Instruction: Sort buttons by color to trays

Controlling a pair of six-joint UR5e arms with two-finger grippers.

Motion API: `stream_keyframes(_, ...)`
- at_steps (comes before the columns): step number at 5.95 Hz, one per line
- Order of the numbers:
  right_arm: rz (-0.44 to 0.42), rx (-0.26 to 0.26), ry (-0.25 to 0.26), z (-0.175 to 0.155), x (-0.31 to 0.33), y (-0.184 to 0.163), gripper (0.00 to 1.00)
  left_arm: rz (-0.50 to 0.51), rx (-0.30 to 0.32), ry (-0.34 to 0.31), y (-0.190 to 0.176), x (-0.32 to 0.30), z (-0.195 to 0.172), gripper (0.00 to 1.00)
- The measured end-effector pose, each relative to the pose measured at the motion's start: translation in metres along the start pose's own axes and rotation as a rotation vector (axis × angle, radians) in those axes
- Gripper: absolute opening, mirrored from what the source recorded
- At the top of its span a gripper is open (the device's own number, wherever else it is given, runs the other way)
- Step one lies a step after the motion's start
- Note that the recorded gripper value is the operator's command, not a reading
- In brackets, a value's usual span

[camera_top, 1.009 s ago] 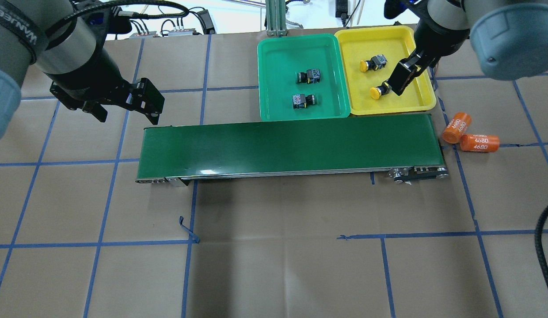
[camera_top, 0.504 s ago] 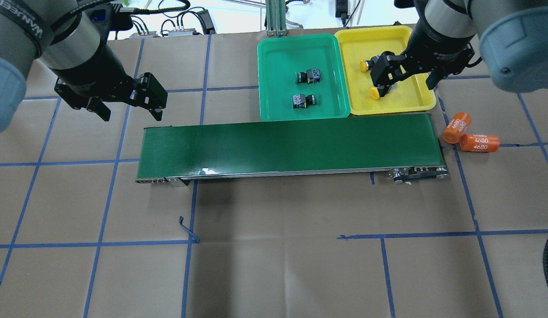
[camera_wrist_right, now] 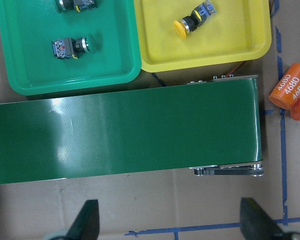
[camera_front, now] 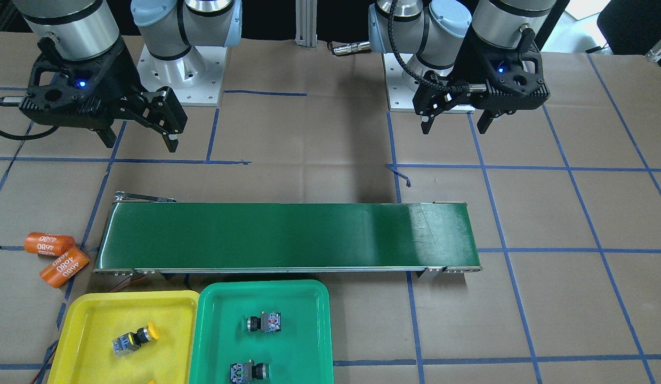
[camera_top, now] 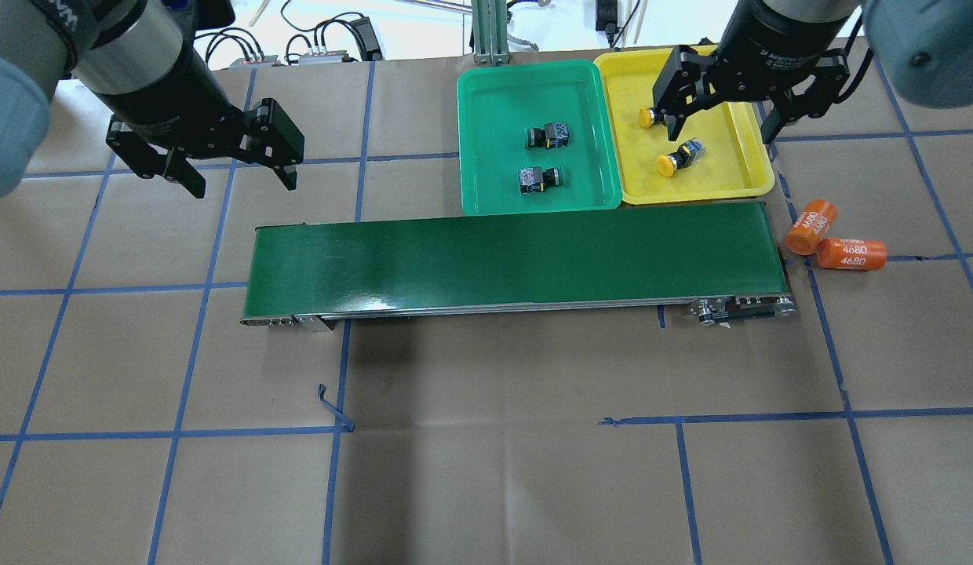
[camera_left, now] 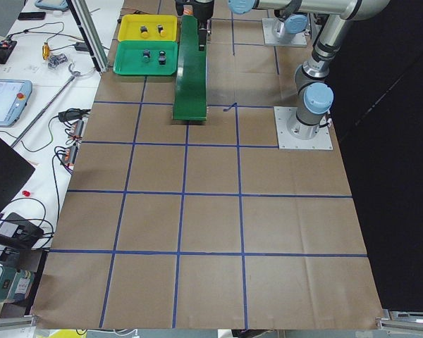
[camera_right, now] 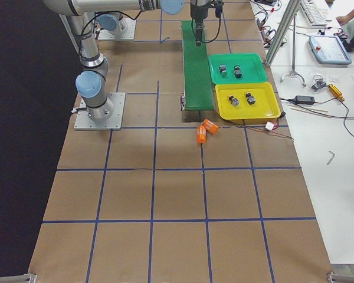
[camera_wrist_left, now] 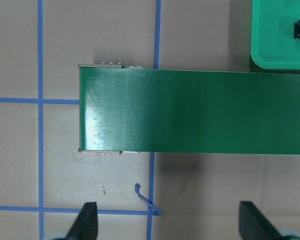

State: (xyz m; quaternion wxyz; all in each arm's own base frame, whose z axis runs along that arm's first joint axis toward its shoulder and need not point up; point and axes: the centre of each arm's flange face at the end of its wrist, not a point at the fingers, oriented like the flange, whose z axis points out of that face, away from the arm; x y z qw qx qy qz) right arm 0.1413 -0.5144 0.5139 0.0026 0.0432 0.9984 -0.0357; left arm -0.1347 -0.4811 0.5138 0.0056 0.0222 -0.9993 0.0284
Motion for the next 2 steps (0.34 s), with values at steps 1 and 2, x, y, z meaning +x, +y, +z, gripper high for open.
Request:
stream_keyframes(1,0.004,-0.005,0.008,-0.0001,0.0010,0.0003,1.00,0.003,0.002,-0.001,0.0011,0.0001,-0.0011,0.99)
stream_keyframes(2,0.007,-0.009,0.010,0.0009,0.0014,0.0005,1.00,0.007,0.003,-0.001,0.0020,0.0007,-0.0005,0.99)
